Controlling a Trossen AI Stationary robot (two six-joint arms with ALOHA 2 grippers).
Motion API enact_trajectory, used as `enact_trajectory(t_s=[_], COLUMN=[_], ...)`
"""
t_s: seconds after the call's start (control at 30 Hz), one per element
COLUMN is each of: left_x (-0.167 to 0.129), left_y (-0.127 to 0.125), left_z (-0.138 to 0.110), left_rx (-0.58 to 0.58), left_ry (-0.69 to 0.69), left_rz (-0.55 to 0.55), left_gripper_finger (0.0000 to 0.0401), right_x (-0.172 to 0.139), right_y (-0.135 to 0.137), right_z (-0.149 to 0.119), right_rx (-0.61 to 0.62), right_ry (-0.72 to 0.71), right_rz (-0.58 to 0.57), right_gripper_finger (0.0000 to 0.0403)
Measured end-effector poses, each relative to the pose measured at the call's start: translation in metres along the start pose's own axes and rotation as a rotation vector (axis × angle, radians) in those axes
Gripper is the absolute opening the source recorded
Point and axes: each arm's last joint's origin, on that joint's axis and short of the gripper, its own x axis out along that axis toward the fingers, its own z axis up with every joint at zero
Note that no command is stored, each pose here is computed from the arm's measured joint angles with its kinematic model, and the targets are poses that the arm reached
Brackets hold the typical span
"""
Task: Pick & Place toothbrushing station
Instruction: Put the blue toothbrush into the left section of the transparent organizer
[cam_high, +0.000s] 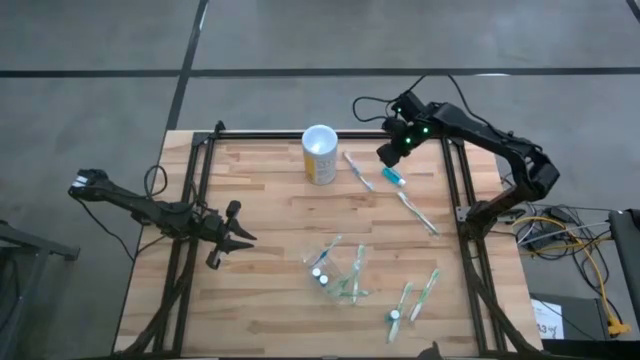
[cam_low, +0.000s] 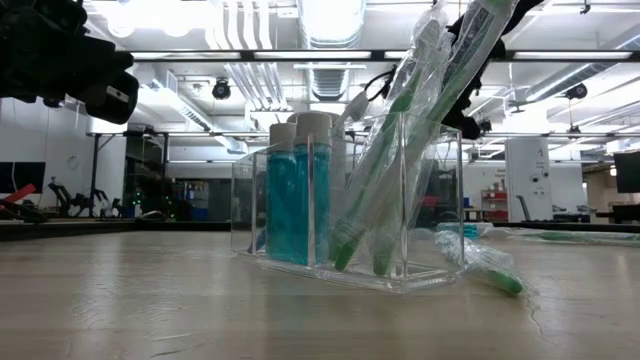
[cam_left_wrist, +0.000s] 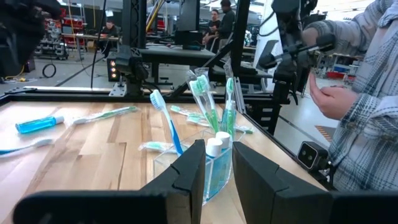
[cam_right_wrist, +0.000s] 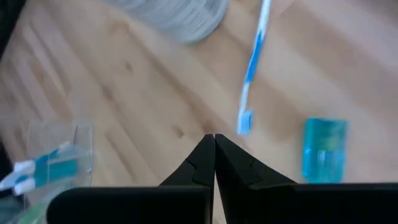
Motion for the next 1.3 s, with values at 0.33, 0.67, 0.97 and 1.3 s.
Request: enact_trajectory(t_s=[0.33, 0.67, 0.97, 1.3], left_x=[0.000, 0.000, 0.000, 0.000], left_y=[0.000, 0.000, 0.000, 0.000], left_z=[0.000, 0.000, 0.000, 0.000], left_rx=[0.000, 0.000, 0.000, 0.000], left_ry=[0.000, 0.000, 0.000, 0.001], left_rz=[0.000, 0.000, 0.000, 0.000], left_gripper_finger=[0.0085, 0.0085, 0.0085, 0.0085], right_x=[0.058, 0.097, 0.087, 0.080], right_y=[0.008, -0.007, -0.003, 0.016], right_z=[-0.007, -0.007, -0.009, -0.026], right_rx=[-0.058, 0.035, 0.033, -0.036], right_ry=[0.060, 0.169, 0.123, -0.035], right_rz=[0.022, -0.087, -0.125, -0.190], right_gripper_finger=[0.0008, 0.0008, 0.0008, 0.0012])
